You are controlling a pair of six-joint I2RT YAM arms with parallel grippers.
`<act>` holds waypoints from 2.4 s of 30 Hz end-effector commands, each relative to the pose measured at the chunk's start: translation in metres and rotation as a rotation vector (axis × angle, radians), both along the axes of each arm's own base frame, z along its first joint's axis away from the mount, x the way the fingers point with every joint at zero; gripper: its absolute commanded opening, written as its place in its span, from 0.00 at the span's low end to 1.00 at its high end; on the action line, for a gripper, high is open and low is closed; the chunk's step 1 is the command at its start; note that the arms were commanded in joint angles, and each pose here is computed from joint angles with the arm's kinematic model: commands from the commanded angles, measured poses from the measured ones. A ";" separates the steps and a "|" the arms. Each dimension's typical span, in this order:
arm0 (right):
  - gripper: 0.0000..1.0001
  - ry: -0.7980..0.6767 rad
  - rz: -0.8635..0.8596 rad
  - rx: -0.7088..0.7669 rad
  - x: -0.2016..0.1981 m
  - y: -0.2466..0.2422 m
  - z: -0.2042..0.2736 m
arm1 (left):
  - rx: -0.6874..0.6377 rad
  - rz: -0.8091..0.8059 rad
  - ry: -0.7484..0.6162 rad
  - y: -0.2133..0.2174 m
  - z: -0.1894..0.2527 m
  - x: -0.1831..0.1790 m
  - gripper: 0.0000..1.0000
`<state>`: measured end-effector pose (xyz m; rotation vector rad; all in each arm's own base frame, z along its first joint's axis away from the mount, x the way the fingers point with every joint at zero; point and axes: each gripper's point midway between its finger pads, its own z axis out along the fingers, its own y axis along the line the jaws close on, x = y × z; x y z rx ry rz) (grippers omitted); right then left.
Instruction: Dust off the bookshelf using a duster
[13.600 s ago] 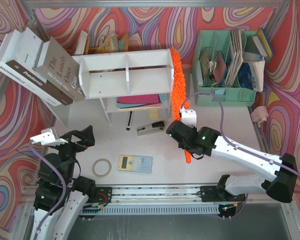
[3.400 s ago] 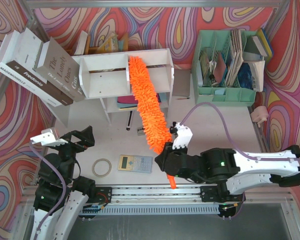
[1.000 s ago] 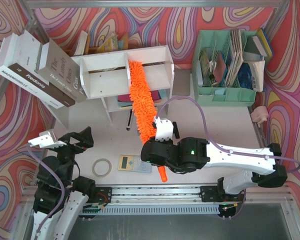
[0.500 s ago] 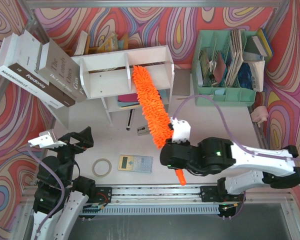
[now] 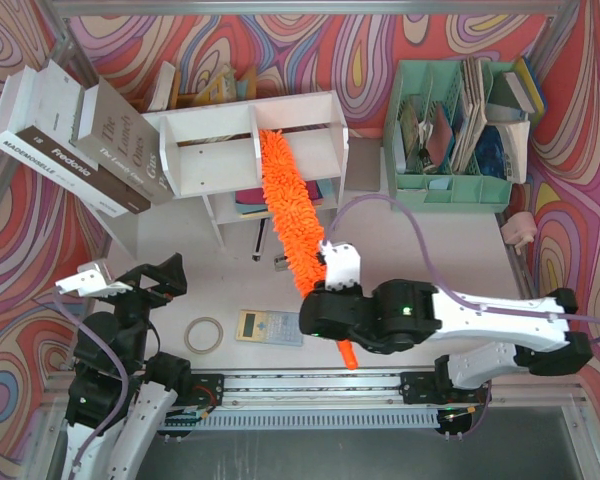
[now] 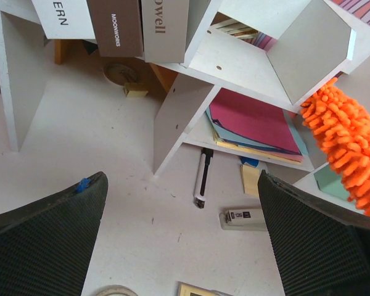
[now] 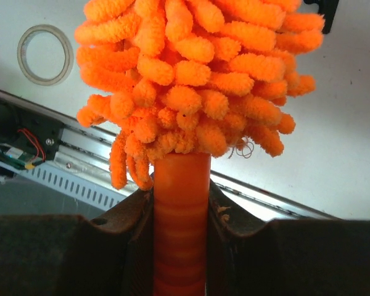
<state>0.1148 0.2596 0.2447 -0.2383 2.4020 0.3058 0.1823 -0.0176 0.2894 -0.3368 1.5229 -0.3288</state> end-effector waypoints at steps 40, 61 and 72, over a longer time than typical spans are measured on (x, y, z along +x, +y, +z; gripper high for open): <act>0.00 -0.038 -0.372 -0.001 0.032 -0.064 0.011 | -0.122 0.046 0.102 0.006 -0.031 -0.013 0.98; 0.00 -0.095 -0.097 0.054 0.050 0.029 0.029 | -0.121 0.056 0.111 0.007 -0.034 -0.012 0.98; 0.00 -0.194 -0.154 0.163 0.056 -0.001 0.076 | -0.122 0.052 0.112 0.006 -0.034 -0.011 0.98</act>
